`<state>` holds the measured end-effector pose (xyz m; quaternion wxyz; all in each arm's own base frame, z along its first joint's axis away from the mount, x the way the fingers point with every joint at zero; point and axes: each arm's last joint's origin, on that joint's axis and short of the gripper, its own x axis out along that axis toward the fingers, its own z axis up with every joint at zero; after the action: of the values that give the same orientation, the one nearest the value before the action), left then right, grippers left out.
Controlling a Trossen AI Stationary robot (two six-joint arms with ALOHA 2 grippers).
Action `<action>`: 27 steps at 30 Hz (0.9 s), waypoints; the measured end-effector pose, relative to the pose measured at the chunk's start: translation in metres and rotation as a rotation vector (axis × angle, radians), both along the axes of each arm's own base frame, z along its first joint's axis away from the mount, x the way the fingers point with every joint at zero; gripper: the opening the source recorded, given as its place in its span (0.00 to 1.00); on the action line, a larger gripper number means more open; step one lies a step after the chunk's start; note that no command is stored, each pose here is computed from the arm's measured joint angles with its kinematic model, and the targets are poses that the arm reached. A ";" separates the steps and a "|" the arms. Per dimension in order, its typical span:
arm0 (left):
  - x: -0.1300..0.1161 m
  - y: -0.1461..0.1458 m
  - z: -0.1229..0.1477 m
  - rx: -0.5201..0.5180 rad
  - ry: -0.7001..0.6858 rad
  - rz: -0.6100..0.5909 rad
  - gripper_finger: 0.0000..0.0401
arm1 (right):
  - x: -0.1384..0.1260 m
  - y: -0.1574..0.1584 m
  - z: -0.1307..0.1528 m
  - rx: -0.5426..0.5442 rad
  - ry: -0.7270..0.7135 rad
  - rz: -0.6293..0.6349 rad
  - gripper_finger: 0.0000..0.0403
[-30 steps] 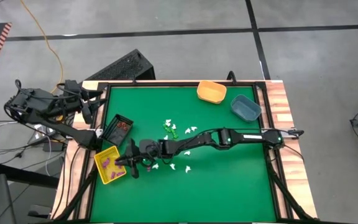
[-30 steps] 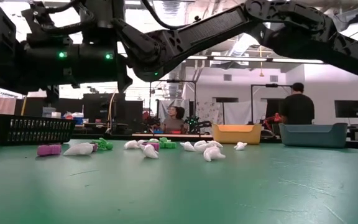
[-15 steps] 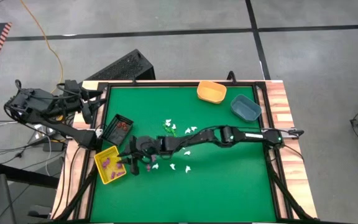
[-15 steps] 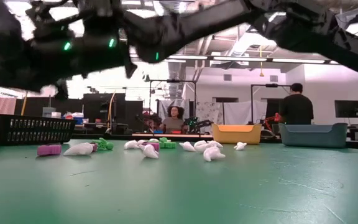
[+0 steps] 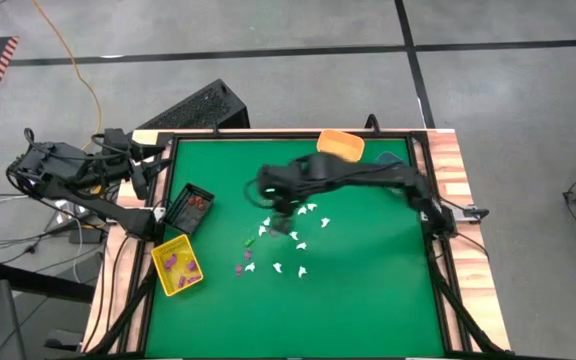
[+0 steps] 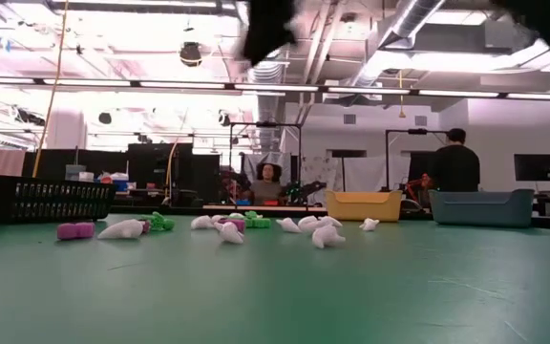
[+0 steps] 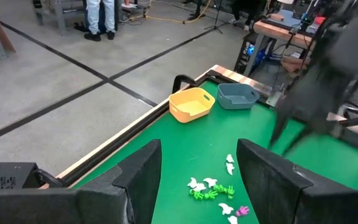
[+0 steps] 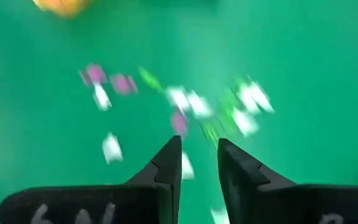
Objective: Sort Halloween decoration
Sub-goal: Put the pink skeleton toy into the yellow bin
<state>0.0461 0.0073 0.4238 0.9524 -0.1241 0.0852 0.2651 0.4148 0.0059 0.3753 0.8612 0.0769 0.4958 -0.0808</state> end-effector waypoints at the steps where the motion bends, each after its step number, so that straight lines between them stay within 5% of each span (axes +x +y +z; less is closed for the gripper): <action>1: 0.000 0.000 0.000 0.000 0.000 0.000 0.50 | -0.017 0.004 0.009 -0.024 0.045 -0.024 0.24; 8: 0.000 -0.001 0.000 -0.007 0.002 -0.021 0.50 | -0.097 0.050 0.026 -0.166 0.134 -0.119 0.24; 13: 0.000 -0.001 0.000 -0.009 0.002 -0.025 0.50 | -0.139 0.070 -0.005 -0.135 0.142 -0.224 0.24; 27: 0.000 -0.001 0.000 -0.020 -0.005 -0.017 0.50 | -0.082 0.088 -0.155 -0.046 -0.276 -0.218 0.24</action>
<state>0.0464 0.0067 0.4237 0.9536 -0.1335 0.0864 0.2556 0.3332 0.0942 0.2205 0.9088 0.1210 0.3594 -0.1739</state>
